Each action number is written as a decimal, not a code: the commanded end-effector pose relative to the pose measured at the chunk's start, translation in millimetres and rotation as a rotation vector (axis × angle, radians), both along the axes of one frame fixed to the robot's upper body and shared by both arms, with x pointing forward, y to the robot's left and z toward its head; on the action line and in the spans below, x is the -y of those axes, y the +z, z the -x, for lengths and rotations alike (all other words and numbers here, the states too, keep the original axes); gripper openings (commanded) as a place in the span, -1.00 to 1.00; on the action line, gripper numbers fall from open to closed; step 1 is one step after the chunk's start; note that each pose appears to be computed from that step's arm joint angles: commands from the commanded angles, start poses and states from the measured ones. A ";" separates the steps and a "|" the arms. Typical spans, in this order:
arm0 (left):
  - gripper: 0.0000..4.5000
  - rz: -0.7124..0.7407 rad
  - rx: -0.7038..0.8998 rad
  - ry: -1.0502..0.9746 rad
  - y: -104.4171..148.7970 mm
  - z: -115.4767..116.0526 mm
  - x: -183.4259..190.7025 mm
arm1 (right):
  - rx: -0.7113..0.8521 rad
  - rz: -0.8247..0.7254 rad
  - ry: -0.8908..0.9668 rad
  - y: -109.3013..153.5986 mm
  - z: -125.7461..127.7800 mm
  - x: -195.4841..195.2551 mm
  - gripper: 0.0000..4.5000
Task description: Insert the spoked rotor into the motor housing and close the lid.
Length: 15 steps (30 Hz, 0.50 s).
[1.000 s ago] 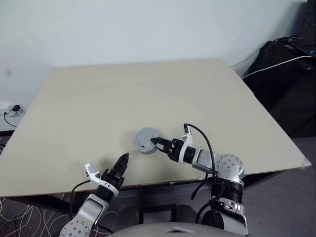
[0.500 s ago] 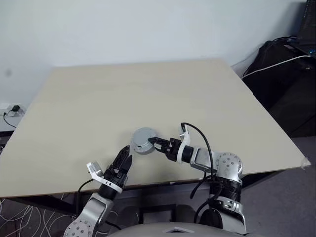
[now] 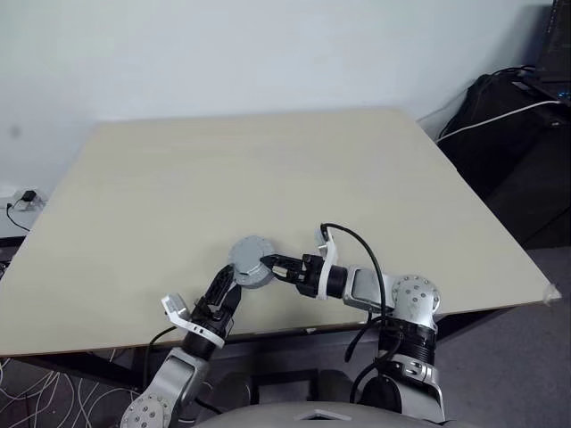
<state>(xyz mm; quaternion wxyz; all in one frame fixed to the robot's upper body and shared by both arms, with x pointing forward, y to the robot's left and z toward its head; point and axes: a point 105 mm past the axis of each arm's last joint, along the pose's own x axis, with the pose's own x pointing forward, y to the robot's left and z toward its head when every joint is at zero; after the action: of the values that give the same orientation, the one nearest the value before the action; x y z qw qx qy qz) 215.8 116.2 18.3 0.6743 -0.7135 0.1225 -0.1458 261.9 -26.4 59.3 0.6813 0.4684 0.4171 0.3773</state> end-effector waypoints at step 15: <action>0.99 0.086 0.060 -0.078 6.0 -8.0 19.8 | 0.042 -0.160 0.125 26.6 17.7 -36.2 -0.06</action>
<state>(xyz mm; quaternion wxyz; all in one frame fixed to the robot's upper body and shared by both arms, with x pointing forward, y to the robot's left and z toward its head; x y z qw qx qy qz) 219.5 103.1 16.0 0.6534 -0.7226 0.1373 -0.1793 257.3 -17.9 65.3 0.6718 0.4583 0.4219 0.4009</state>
